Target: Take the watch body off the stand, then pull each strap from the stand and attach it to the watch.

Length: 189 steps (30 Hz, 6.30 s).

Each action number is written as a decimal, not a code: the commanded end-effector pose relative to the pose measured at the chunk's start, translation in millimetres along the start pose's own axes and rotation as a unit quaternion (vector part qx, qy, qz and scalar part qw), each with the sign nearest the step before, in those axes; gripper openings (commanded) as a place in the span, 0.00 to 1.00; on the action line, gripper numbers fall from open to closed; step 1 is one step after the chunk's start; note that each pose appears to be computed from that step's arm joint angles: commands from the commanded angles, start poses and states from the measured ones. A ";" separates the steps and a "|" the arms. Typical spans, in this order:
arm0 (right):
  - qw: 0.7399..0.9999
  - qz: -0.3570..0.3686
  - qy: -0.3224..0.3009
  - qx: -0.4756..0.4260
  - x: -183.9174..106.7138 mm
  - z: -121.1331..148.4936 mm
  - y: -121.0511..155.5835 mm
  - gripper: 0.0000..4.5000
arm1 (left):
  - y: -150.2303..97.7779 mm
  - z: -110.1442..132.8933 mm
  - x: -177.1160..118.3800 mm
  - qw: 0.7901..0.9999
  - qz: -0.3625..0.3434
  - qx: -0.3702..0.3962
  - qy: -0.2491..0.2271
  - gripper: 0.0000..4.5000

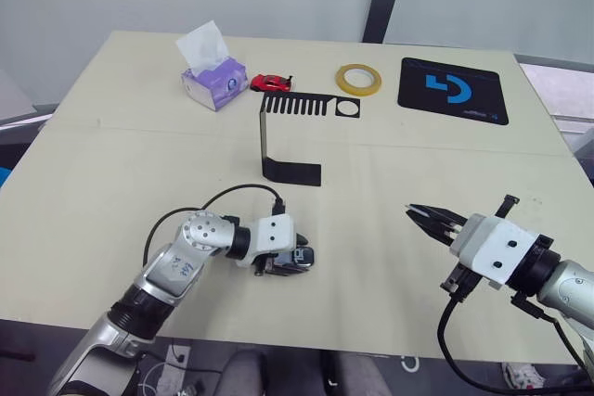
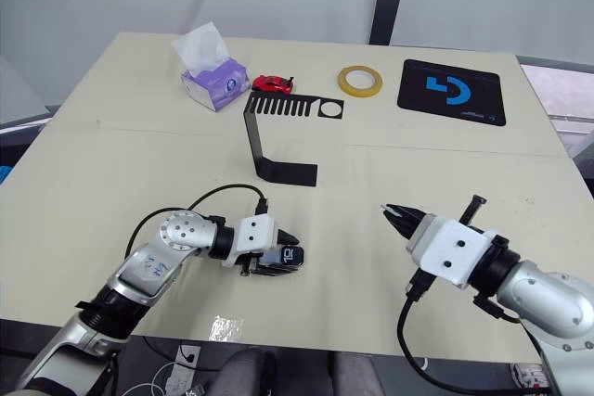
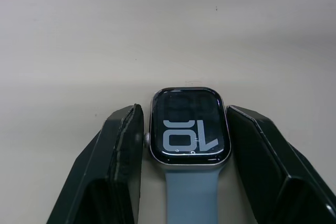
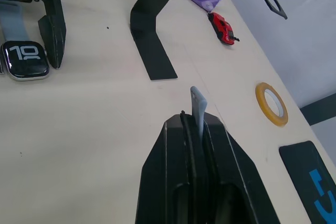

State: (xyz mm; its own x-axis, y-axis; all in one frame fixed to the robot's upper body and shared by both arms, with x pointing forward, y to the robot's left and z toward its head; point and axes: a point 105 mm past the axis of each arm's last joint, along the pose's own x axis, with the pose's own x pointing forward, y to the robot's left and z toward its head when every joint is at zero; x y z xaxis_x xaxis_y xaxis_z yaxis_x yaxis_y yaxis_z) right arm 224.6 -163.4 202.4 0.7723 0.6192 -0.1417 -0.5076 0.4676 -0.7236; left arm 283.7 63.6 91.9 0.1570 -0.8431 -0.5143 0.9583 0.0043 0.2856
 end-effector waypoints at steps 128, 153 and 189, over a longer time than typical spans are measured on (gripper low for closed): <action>0.968 0.162 -0.003 -0.193 89.6 9.1 34.5 0.00 | 47.6 59.2 -18.9 0.909 -0.066 -0.406 -0.068 0.39; 0.966 0.165 0.010 -0.197 89.0 -0.1 34.8 0.00 | 46.7 63.7 -17.9 0.904 -0.073 -0.414 -0.078 0.39; 0.968 0.161 0.002 -0.195 90.3 8.6 32.4 0.00 | 44.5 60.1 -15.0 0.904 -0.074 -0.413 -0.077 0.39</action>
State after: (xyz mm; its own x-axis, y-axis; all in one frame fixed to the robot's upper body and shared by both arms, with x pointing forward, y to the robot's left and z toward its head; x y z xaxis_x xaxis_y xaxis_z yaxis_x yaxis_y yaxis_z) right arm 278.0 -90.3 160.3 0.5957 0.6720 -0.4400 -0.5787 -0.0208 -0.8153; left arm 312.2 49.3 146.1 0.0498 -0.9154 -0.3994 0.7961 0.2779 -0.5377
